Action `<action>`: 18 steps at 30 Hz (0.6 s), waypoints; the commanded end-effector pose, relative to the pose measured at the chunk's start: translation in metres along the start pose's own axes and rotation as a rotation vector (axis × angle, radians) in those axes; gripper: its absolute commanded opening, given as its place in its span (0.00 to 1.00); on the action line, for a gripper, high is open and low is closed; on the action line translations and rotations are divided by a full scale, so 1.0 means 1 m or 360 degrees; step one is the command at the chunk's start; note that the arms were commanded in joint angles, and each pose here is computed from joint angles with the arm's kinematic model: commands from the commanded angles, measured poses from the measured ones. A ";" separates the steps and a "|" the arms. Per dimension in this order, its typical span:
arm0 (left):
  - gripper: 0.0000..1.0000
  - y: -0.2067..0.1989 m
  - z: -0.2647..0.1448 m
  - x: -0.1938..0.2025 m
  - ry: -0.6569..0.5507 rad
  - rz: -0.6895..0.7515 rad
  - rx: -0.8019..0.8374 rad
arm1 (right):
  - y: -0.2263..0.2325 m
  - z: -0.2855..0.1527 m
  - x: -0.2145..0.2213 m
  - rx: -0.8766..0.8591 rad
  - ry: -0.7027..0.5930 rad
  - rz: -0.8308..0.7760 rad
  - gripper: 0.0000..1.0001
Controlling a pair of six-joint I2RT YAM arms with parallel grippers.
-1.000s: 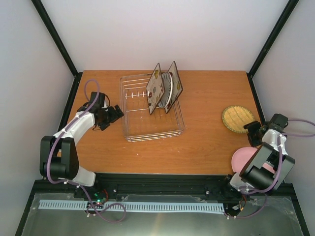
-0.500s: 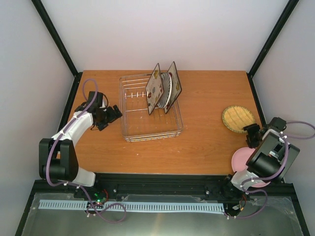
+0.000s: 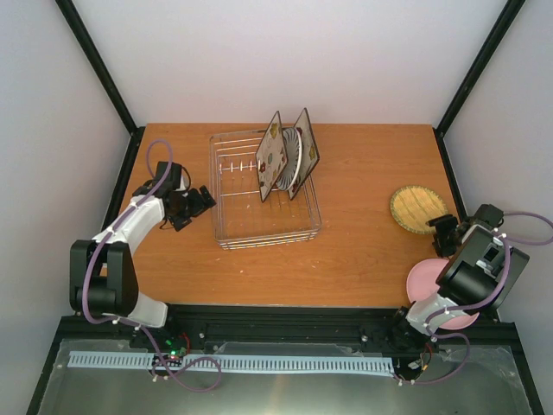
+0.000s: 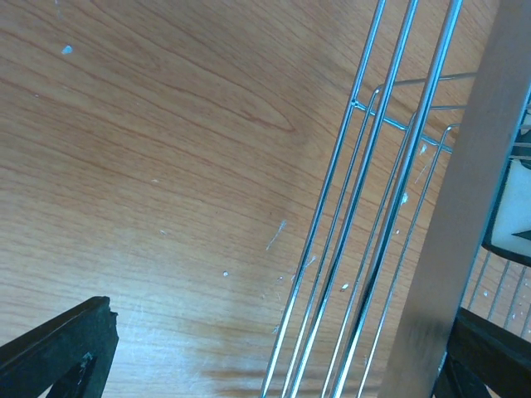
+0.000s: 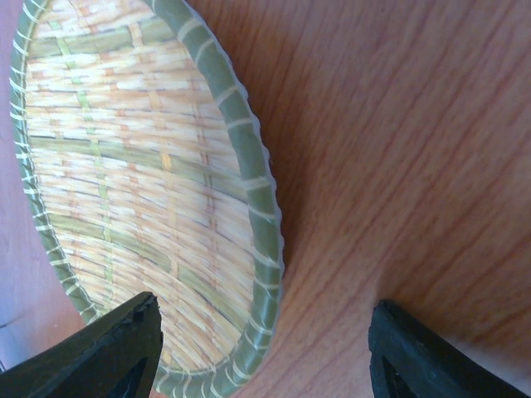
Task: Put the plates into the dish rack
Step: Pick up the plate at the center of the board.
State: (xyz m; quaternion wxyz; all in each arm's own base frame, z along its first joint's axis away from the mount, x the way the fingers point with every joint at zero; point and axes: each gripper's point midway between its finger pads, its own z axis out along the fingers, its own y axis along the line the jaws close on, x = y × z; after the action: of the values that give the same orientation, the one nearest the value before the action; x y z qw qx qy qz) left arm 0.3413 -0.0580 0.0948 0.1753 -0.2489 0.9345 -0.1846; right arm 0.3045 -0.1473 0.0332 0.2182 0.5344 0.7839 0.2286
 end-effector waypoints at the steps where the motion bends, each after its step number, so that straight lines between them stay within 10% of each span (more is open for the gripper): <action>1: 1.00 0.023 -0.007 -0.001 -0.0057 -0.0034 -0.0157 | -0.009 0.010 -0.001 0.0033 0.0038 0.0068 0.68; 18: 1.00 0.026 -0.010 0.005 -0.0063 -0.0034 -0.0152 | -0.007 0.022 0.006 0.0027 0.0109 0.0034 0.17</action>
State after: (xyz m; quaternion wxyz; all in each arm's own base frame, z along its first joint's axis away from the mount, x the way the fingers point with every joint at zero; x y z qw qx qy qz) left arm 0.3385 -0.0541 0.0960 0.1870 -0.2503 0.9336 -0.1756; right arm 0.3133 -0.1458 0.0224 0.2088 0.5283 0.7877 0.2385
